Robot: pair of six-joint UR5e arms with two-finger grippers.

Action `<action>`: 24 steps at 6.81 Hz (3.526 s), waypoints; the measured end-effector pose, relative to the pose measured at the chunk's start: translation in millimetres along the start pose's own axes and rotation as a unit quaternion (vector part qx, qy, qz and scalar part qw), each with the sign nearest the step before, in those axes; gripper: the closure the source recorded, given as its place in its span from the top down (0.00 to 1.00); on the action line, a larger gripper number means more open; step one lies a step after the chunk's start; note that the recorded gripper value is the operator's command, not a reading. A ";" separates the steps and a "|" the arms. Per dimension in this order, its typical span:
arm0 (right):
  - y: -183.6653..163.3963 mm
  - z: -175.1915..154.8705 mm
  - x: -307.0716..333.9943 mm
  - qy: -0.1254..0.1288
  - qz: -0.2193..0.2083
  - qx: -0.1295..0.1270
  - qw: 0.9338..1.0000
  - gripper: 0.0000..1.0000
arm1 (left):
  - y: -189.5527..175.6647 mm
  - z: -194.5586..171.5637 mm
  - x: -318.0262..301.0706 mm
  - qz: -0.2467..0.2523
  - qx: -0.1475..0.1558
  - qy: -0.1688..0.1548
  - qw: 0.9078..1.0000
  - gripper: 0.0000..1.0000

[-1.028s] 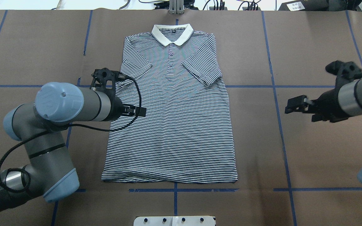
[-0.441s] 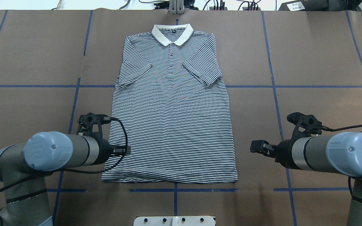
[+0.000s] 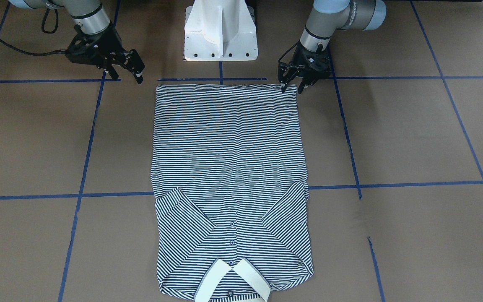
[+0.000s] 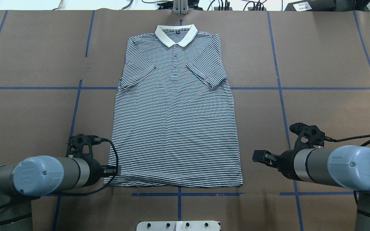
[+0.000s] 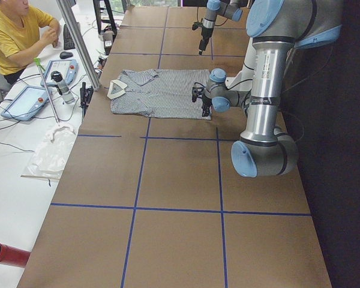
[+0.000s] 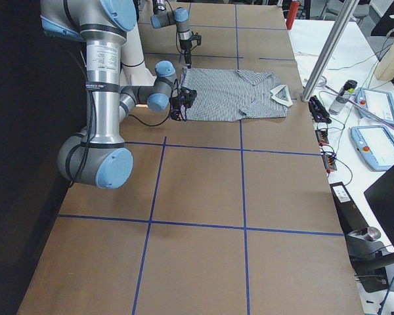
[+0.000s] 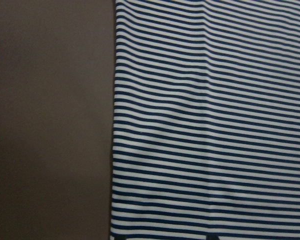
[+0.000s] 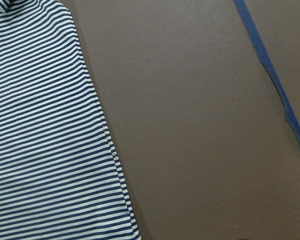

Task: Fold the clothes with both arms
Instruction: 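Lower the left gripper to the hem corner while the right gripper approaches the other corner, then position both grippers at the hem corners nearest the robot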

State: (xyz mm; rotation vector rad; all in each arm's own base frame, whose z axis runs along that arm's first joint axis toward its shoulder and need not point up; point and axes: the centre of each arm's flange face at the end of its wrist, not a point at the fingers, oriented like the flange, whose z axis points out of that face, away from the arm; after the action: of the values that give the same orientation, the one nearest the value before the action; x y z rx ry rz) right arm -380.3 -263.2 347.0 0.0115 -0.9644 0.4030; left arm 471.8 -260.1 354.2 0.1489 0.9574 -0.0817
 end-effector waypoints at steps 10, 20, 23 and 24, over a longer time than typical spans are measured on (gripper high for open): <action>0.6 -4.3 1.3 -0.002 -0.001 0.001 1.000 0.93 | 27.7 12.0 -1.5 -0.013 -0.014 -0.019 1.000 0.54; 16.7 6.9 -17.8 0.015 0.045 0.002 0.999 0.58 | 15.7 -1.1 7.2 -0.017 0.011 -0.007 1.000 0.00; 45.6 42.1 -62.7 0.042 0.070 0.026 0.996 0.56 | 16.2 0.0 8.2 -0.013 0.032 -0.010 0.999 0.00; 55.1 51.8 -64.7 0.052 0.066 0.032 0.996 0.56 | 14.8 -0.3 8.2 -0.013 0.040 -0.010 0.999 0.00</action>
State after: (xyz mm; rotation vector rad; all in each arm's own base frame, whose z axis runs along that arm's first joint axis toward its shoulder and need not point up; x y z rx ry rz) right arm -472.7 -243.0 315.8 -0.0156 -0.8521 0.5500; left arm 478.2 -245.5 348.6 0.2085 0.9364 -0.1445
